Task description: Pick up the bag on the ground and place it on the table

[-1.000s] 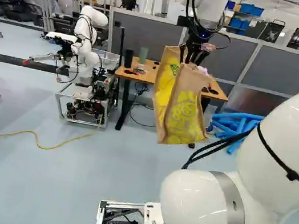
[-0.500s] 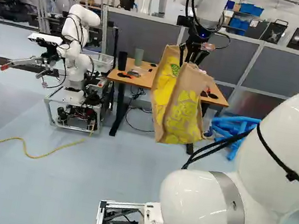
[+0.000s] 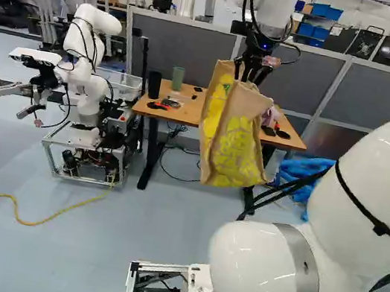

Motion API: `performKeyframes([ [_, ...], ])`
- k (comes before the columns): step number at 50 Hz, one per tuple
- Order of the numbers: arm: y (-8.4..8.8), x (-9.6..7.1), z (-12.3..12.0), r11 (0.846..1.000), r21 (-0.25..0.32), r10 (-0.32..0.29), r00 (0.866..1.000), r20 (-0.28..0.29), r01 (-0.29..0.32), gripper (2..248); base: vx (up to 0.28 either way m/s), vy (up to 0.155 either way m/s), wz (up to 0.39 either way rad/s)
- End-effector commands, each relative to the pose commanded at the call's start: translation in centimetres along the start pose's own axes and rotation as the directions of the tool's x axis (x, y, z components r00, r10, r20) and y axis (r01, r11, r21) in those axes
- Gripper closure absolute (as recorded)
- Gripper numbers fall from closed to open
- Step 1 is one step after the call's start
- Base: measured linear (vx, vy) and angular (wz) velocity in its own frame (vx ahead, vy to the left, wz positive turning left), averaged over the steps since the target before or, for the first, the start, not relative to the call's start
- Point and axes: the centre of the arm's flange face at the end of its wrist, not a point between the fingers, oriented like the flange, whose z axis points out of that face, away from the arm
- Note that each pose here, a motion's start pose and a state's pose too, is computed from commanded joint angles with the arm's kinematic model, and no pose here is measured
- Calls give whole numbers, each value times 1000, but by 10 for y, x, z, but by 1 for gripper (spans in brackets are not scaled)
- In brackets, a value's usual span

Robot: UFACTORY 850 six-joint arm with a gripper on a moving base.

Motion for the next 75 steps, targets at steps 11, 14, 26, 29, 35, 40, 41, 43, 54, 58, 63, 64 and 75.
performKeyframes([
  [11, 0, 0, 0, 1000, 0, 0, 1000, 0, 0, 228, 243, -2, -24],
  [14, 0, 0, 0, 1000, 0, 0, 1000, 0, 0, 228, 256, -2, -32],
  [26, 0, 0, 0, 1000, 0, 0, 1000, 0, 0, 228, 234, -3, -9],
  [29, 0, 0, 0, 1000, 0, 0, 1000, 0, 0, 228, 207, -38, 76],
  [35, 0, 0, 0, 1000, 0, 0, 1000, 0, 0, 228, 174, -85, 6],
  [40, 0, 0, 0, 1000, 0, 0, 1000, 0, 0, 228, 158, -74, 3],
  [41, 0, 0, 0, 1000, 0, 0, 1000, 0, 0, 228, 162, -71, 22],
  [43, 0, 0, 0, 1000, 0, 0, 1000, 0, 0, 228, 171, -82, 19],
  [54, 0, 0, 0, 1000, 0, 0, 1000, 0, 0, 228, 183, -80, -28],
  [58, 0, 0, 0, 1000, 0, 0, 1000, 0, 0, 228, 197, -22, -50],
  [63, 0, 0, 0, 1000, 0, 0, 1000, 0, 0, 228, 208, 5, -5],
  [64, 0, 0, 0, 1000, 0, 0, 1000, 0, 0, 228, 202, -3, -10],
  [75, 0, 0, 0, 1000, 0, 0, 1000, 0, 0, 228, 195, -2, -11],
])
